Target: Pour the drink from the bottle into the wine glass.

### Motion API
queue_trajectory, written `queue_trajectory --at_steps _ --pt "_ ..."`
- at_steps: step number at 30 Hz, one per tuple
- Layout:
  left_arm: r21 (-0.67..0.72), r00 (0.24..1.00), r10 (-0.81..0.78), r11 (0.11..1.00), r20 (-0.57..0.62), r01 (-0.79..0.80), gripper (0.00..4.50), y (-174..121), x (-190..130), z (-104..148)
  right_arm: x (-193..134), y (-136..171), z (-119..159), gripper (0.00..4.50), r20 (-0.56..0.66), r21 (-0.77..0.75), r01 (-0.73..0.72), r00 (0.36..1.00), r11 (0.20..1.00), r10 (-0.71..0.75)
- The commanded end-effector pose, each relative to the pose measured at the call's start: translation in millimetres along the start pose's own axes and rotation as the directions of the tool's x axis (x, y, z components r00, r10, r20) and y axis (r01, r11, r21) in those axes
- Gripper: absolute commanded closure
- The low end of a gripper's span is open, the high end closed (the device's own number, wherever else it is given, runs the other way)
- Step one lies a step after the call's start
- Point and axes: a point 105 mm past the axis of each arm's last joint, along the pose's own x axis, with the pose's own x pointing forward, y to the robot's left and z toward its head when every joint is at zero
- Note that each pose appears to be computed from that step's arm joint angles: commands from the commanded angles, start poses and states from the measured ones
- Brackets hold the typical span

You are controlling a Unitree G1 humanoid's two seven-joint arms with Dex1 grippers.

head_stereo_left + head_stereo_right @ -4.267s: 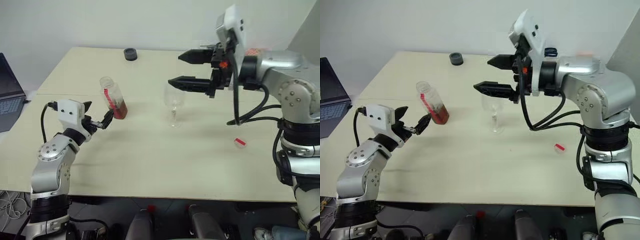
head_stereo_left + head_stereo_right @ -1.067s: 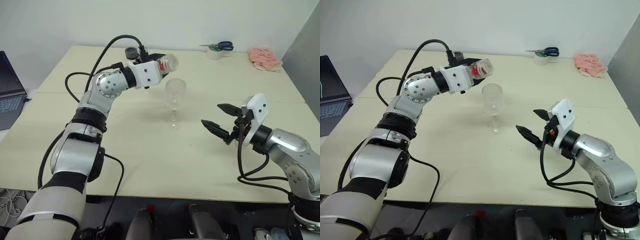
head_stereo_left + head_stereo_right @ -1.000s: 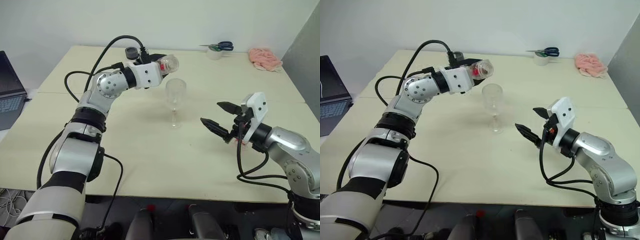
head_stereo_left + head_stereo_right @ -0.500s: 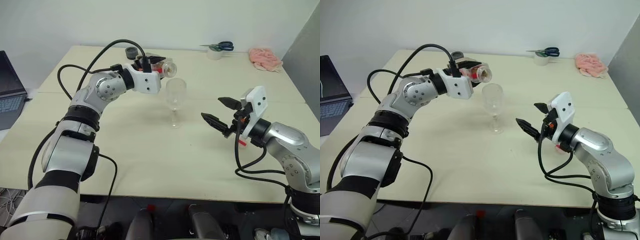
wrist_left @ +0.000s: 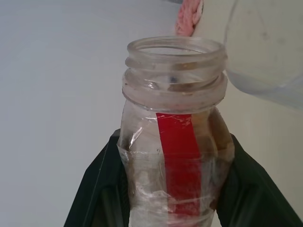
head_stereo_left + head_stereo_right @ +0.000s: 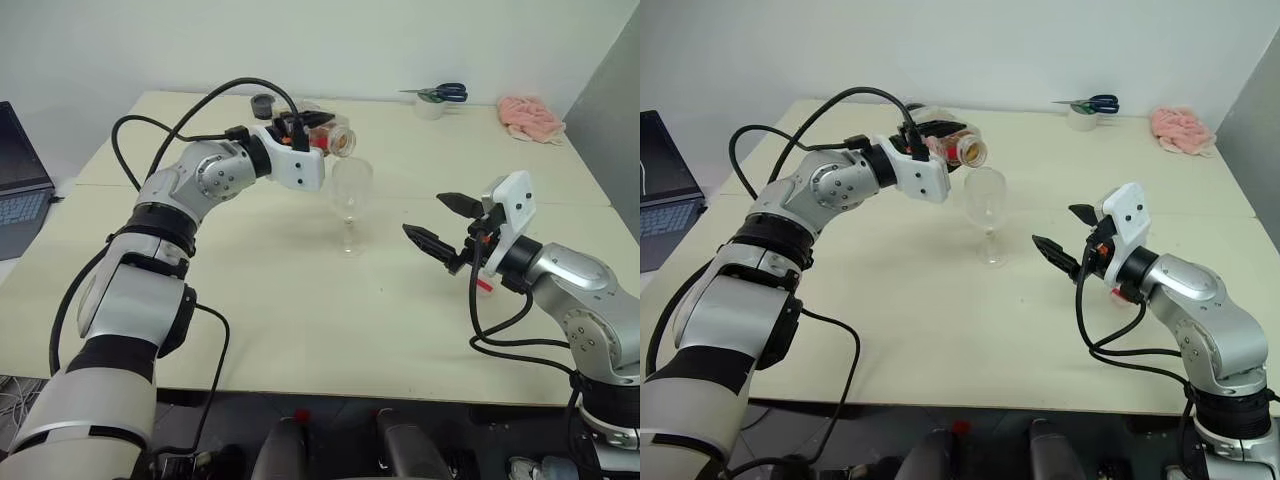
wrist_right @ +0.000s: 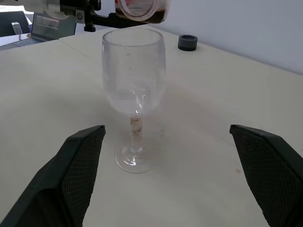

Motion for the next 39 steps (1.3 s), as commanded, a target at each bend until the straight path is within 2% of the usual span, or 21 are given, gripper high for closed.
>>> queue_trajectory --at_steps 1,18,39 --pt "0.075 0.997 0.079 0.994 0.017 -0.080 2.70 31.3 -2.0 3.2 -1.1 -1.1 14.5 0.00 0.046 -0.049 0.004 0.999 0.999 -0.002" --pt "0.170 0.994 0.105 0.980 0.023 -0.107 2.70 37.2 -2.7 3.1 1.7 -1.6 15.5 0.00 0.046 -0.061 0.007 0.999 0.998 -0.004" --pt "0.203 0.995 0.098 0.974 0.020 -0.100 2.70 40.3 -3.8 1.4 4.4 -1.0 14.4 0.00 0.049 -0.067 0.003 0.999 0.998 0.000"
